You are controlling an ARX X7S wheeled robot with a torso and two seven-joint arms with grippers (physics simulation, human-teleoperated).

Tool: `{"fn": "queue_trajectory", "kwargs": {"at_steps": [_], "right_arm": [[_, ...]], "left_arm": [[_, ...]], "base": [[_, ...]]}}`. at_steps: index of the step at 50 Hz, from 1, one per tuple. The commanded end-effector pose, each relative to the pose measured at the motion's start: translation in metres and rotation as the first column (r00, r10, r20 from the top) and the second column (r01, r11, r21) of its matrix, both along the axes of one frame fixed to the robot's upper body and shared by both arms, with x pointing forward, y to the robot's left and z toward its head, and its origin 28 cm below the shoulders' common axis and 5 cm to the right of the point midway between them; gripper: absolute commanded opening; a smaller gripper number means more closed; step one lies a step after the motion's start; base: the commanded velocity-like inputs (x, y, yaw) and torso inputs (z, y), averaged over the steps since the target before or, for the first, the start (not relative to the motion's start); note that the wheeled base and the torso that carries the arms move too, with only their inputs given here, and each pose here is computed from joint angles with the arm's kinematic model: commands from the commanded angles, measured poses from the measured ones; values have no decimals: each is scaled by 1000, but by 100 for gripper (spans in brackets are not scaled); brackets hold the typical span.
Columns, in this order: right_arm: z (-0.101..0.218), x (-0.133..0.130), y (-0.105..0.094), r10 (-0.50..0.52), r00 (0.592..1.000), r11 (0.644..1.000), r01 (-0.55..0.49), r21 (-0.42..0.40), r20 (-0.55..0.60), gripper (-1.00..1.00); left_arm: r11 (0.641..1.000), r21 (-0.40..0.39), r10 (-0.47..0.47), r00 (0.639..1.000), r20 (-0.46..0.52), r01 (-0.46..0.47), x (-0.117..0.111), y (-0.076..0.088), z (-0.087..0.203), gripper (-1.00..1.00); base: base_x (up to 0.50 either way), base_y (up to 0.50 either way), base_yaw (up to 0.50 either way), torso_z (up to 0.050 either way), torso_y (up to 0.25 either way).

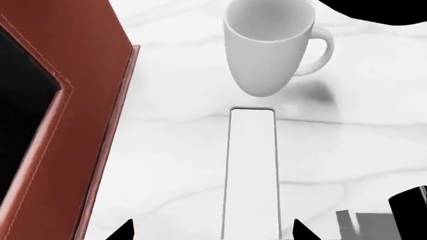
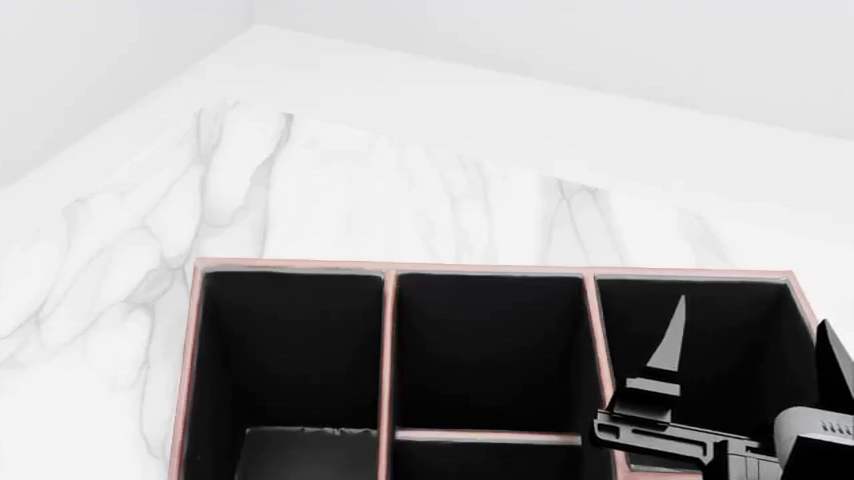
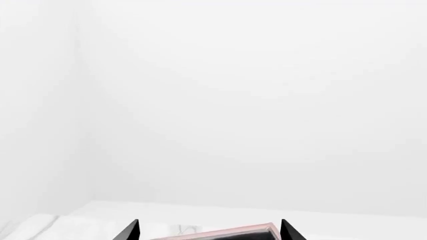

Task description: Pick up the book and place it in the front compartment of the caddy.

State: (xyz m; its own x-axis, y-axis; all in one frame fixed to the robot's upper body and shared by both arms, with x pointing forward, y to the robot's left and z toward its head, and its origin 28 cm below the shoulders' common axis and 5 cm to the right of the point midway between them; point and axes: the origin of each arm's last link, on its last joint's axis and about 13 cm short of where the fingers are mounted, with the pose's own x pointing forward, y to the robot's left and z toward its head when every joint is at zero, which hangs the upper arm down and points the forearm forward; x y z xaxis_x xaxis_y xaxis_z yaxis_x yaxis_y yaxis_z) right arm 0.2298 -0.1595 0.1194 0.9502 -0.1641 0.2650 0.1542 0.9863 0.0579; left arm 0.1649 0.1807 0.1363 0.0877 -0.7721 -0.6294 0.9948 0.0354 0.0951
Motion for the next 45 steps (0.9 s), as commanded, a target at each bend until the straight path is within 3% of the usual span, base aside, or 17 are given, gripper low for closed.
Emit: {"fn": "queue_trajectory", "kwargs": {"at_steps": [1, 19, 20, 34, 45], "right_arm": [[-1, 1, -3, -29, 999, 1000, 29, 5, 14, 100], [0, -1, -3, -28, 999, 1000, 28, 6, 18, 100], [0, -1, -3, -27, 999, 1000, 27, 7, 18, 100], [0, -1, -3, -27, 999, 1000, 27, 5, 18, 100], [-1, 0, -3, -30, 999, 1000, 30, -2, 21, 100]], "left_arm": [[1000, -1, -30, 999, 35, 30, 21, -4, -13, 100], [998, 48, -44, 999, 23, 43, 32, -9, -34, 100], [998, 50, -44, 999, 24, 43, 32, -9, -35, -100], [1000, 19, -25, 995, 98, 23, 32, -7, -26, -100], [999, -29, -26, 974, 223, 33, 35, -2, 6, -100]], "base": [[0, 0, 0, 0, 0], [0, 0, 0, 0, 0], [0, 0, 0, 0, 0], [0, 0, 0, 0, 0], [0, 0, 0, 0, 0]]}}
